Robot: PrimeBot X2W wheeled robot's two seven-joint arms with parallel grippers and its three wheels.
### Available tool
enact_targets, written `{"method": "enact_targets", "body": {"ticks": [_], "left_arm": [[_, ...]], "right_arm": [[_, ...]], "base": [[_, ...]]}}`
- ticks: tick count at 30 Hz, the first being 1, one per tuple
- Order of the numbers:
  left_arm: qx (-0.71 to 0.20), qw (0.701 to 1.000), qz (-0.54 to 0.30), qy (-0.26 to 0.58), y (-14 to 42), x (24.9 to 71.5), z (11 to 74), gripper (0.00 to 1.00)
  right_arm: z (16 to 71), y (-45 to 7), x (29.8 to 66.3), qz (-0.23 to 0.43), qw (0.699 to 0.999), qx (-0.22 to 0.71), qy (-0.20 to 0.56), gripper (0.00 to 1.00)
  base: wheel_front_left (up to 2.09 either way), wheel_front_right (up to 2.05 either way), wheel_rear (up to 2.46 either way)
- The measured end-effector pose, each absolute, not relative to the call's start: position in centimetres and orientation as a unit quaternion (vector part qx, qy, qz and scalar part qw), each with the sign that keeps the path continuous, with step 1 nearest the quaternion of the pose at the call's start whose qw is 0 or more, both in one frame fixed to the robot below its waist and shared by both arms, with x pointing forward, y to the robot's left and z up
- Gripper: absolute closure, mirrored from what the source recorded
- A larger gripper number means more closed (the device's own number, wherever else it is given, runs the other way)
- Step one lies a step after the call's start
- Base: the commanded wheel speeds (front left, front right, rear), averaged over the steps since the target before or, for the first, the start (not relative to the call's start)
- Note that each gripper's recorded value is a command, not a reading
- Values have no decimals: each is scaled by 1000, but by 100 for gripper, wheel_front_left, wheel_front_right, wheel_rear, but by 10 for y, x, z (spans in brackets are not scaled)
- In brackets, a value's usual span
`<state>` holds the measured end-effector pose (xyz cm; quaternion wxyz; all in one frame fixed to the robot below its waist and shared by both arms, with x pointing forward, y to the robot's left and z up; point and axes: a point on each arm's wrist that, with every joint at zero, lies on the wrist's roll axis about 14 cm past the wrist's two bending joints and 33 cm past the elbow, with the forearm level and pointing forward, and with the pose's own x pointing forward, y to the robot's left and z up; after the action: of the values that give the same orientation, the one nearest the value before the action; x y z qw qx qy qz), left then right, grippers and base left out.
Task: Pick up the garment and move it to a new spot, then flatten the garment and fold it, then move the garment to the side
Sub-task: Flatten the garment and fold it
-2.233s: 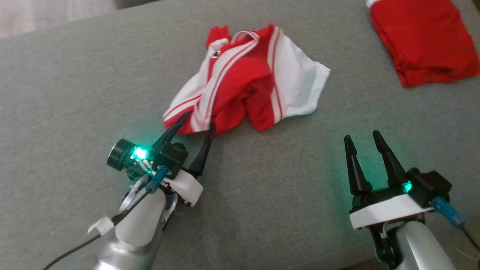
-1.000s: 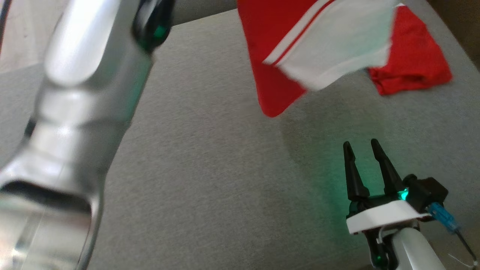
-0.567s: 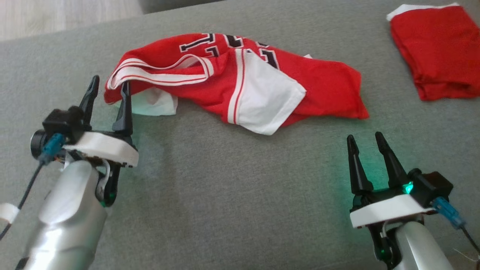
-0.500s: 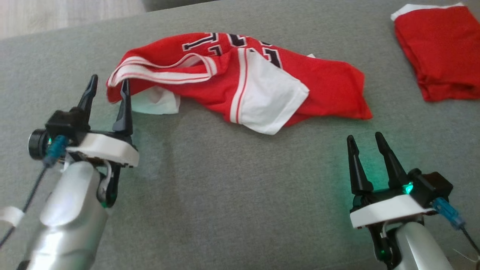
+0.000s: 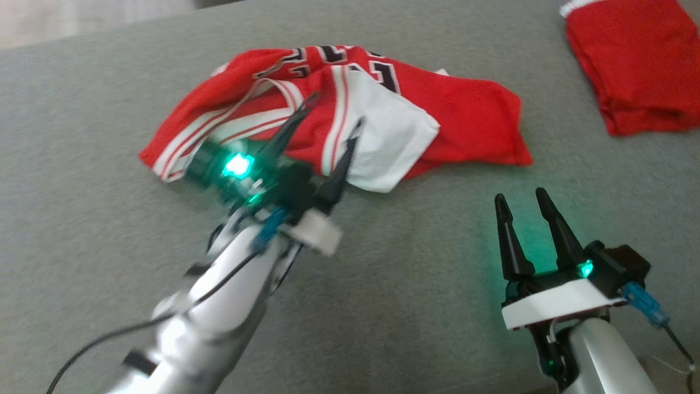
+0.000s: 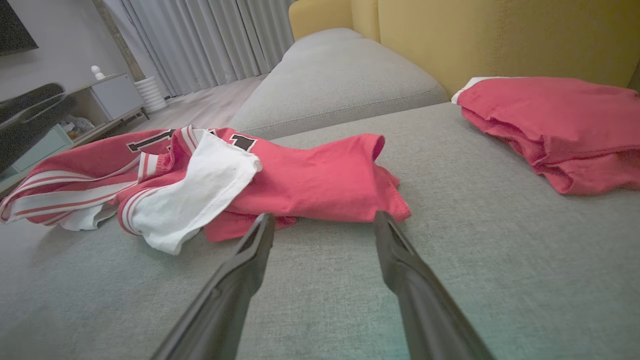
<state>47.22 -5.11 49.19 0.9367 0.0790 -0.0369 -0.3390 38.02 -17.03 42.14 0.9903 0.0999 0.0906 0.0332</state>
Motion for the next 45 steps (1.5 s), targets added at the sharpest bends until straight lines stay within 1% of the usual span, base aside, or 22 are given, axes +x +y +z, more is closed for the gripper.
{"method": "enact_targets", "body": {"ticks": [3, 6, 9, 12, 16, 22, 23, 24, 25, 28, 30, 34, 36, 38, 40, 41, 45], "left_arm": [[107, 917, -382, -32, -89, 474, 492, 0], [130, 896, -424, -3, -116, 469, 475, 0], [152, 879, -451, 31, -134, 462, 451, 0], [164, 867, -469, 47, -147, 459, 436, 0], [178, 857, -481, 50, -159, 462, 429, 0], [202, 856, -474, 51, -161, 472, 421, 0], [203, 856, -472, 52, -160, 473, 419, 32], [205, 856, -472, 53, -160, 473, 418, 80], [206, 855, -473, 53, -159, 472, 417, 100], [199, 859, -468, 54, -154, 473, 418, 100], [184, 867, -460, 43, -151, 475, 427, 100], [133, 891, -432, -26, -145, 481, 470, 100], [92, 910, -399, -67, -133, 485, 500, 100], [57, 929, -353, -95, -107, 491, 523, 100], [49, 946, -299, -113, -65, 495, 534, 100], [49, 946, -299, -113, -65, 495, 534, 100], [81, 974, -181, -112, 41, 487, 538, 100]], "right_arm": [[421, -181, 378, 16, 991, 97, 92, 0], [418, -195, 373, -5, 991, 95, 96, 0], [414, -207, 365, -28, 990, 95, 105, 0], [411, -217, 358, -47, 988, 93, 111, 0], [407, -223, 353, -61, 987, 93, 118, 0], [405, -225, 351, -70, 985, 98, 122, 0], [405, -225, 352, -70, 985, 98, 121, 0], [406, -225, 353, -69, 985, 99, 120, 0], [406, -224, 355, -68, 986, 99, 119, 0], [407, -223, 360, -63, 986, 100, 115, 0], [408, -221, 362, -60, 987, 102, 113, 0], [410, -216, 370, -51, 988, 104, 106, 0], [413, -213, 375, -44, 989, 105, 99, 0], [414, -211, 379, -35, 990, 101, 96, 0], [413, -209, 380, -28, 990, 98, 98, 0], [413, -209, 380, -28, 990, 98, 98, 0], [406, -197, 382, -6, 989, 101, 108, 0]], "base": [[0, 0, 0], [0, 0, 0], [0, 0, 0], [0, 0, 0], [0, 0, 0], [0, 0, 0], [0, 0, 0], [0, 0, 0], [0, 0, 0], [0, 0, 0], [0, 0, 0], [0, 0, 0], [0, 0, 0], [0, 0, 0], [0, 0, 0], [0, 0, 0], [0, 0, 0]]}}
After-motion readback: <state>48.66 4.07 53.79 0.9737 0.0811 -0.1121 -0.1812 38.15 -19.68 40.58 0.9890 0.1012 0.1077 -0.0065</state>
